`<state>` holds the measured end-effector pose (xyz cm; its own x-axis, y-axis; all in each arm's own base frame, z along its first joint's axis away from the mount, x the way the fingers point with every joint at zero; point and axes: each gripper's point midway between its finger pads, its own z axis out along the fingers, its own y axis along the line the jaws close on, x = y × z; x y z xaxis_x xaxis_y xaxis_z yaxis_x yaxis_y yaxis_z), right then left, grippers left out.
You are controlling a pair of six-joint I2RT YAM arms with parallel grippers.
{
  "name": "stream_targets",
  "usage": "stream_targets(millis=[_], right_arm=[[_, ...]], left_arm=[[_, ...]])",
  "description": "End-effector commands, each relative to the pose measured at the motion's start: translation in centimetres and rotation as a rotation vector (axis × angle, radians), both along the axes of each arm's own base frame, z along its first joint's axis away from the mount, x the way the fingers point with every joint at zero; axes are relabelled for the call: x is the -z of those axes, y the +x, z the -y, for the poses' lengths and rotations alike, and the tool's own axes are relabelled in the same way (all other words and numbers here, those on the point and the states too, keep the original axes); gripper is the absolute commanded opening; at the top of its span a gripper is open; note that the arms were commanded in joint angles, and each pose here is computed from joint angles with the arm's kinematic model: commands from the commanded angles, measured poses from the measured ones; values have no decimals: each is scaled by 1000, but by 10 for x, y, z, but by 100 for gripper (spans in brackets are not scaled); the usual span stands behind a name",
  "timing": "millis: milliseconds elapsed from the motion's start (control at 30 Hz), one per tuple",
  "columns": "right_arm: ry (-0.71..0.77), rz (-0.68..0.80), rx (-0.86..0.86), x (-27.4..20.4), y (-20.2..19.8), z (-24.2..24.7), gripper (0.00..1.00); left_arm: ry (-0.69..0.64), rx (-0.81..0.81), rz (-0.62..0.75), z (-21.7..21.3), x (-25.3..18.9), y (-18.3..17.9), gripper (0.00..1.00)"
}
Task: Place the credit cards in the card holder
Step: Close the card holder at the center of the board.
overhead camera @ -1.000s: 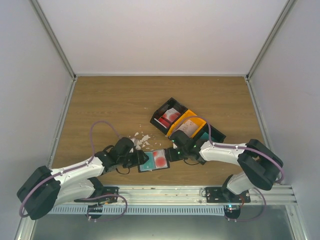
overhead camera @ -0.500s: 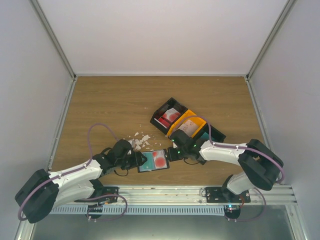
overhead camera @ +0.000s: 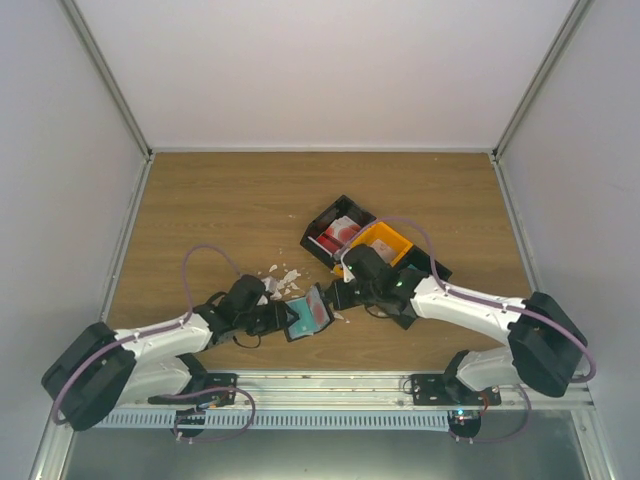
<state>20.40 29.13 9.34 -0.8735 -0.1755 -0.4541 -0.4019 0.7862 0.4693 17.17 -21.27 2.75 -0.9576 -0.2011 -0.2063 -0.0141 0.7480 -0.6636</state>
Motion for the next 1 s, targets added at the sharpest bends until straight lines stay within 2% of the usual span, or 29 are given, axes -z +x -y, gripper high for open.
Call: stream_targets(millis=[0, 167, 467, 967], right_arm=[[105, 41, -84, -37, -2, -19, 1], [187, 32, -168, -45, -8, -38, 0], [208, -6, -231, -14, -5, -60, 1], [262, -117, -354, 38, -10, -94, 0]], left_arm=[[61, 54, -56, -3, 23, -10, 45], [31, 58, 6, 10, 23, 7, 39], [29, 21, 20, 12, 32, 17, 34], [210, -192, 32, -57, 21, 0, 34]])
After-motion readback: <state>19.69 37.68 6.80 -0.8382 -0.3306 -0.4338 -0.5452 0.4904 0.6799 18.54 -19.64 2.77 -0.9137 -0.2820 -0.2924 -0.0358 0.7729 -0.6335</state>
